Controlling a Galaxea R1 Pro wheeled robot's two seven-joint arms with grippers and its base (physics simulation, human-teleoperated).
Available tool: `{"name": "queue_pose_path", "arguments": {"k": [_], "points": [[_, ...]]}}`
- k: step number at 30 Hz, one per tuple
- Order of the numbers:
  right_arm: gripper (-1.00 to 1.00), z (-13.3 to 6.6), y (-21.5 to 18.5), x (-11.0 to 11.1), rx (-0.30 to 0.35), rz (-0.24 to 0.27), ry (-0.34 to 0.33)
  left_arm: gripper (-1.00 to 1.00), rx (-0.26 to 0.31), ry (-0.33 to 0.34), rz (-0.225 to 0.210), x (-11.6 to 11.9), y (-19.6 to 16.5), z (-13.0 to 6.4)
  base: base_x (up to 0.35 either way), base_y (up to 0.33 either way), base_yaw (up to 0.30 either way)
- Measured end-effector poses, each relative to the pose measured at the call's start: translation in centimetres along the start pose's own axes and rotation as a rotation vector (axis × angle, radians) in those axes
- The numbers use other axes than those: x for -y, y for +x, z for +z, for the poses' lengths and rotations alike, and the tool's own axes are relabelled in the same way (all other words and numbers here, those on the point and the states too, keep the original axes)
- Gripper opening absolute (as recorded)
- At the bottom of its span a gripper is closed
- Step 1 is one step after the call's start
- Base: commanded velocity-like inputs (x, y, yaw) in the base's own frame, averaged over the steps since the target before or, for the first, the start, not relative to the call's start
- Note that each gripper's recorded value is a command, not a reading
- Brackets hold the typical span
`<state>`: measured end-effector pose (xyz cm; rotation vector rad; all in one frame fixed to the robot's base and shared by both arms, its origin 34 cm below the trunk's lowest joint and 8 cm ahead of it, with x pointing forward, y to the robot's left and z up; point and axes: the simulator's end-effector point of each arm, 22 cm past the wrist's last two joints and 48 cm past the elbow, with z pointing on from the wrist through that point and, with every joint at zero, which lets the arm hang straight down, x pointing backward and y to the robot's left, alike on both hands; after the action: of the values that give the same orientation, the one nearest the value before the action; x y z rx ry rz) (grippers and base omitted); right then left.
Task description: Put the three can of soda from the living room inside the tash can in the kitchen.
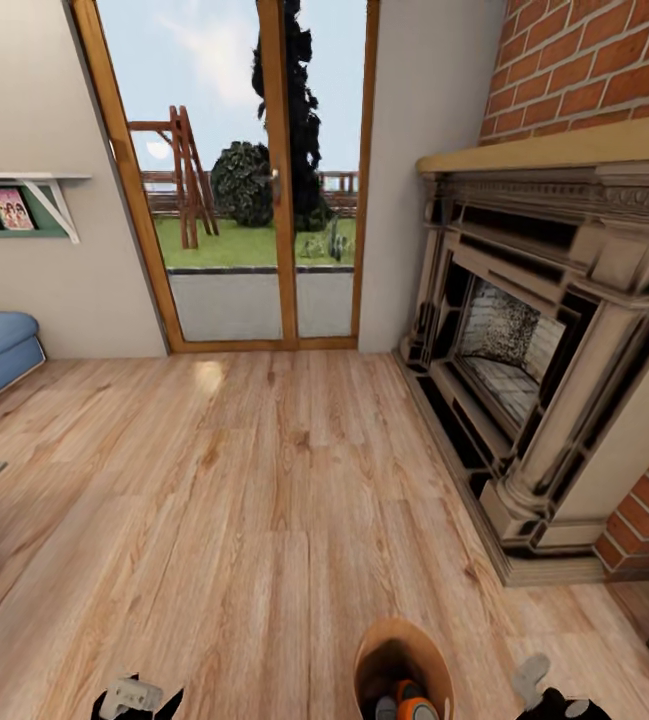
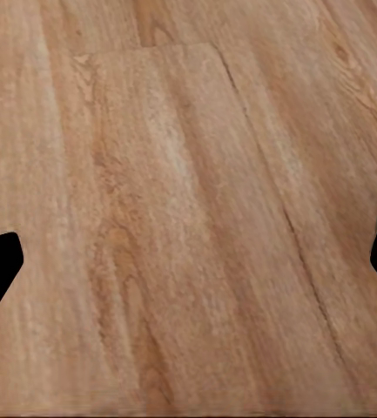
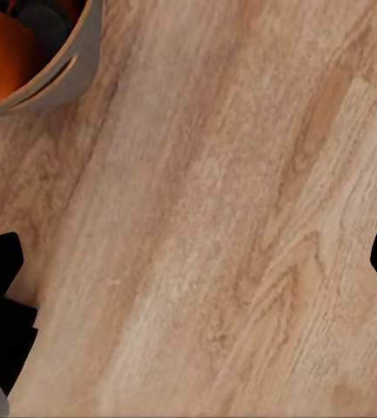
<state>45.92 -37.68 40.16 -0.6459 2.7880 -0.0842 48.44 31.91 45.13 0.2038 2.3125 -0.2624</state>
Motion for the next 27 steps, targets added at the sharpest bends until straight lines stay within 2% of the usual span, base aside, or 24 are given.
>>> {"name": "queue_pose_path", "arguments": {"k": [2,6,13,15,20,26,27], "points": [[1.0,-0.3,1.3,-0.6,-0.002,0.013,-0.005,1.0,-0.01,-0.062,-0.009,-1.0,1.4,-0.9,0.0,0.0,0.0],[1.0,-0.9,2.7,-1.6,0.002,0.013,-0.016,1.0,-0.012,-0.123,-0.01,-1.8,2.6,-2.6,0.0,0.0,0.0],[1.0,-2.0,5.2,-3.1,0.006,0.035,-0.012,1.0,-0.039,-0.145,-0.021,-1.2,5.2,-5.4,0.0,0.0,0.0],[1.0,-2.3,6.6,-4.4,0.036,0.042,-0.016,1.0,-0.035,-0.14,-0.022,-0.2,6.9,-6.6,0.0,0.0,0.0],[1.0,-3.2,7.9,-5.9,0.071,0.05,-0.025,1.0,-0.047,-0.14,-0.035,0.9,8.4,-8.3,0.0,0.0,0.0],[1.0,-4.4,10.8,-7.4,0.061,0.103,-0.024,1.0,-0.141,-0.234,-0.073,1.1,12.9,-12.2,0.0,0.0,0.0],[1.0,-4.8,12.0,-7.9,0.05,0.129,-0.029,1.0,-0.168,-0.254,-0.078,1.2,14.4,-13.7,0.0,0.0,0.0]]}}
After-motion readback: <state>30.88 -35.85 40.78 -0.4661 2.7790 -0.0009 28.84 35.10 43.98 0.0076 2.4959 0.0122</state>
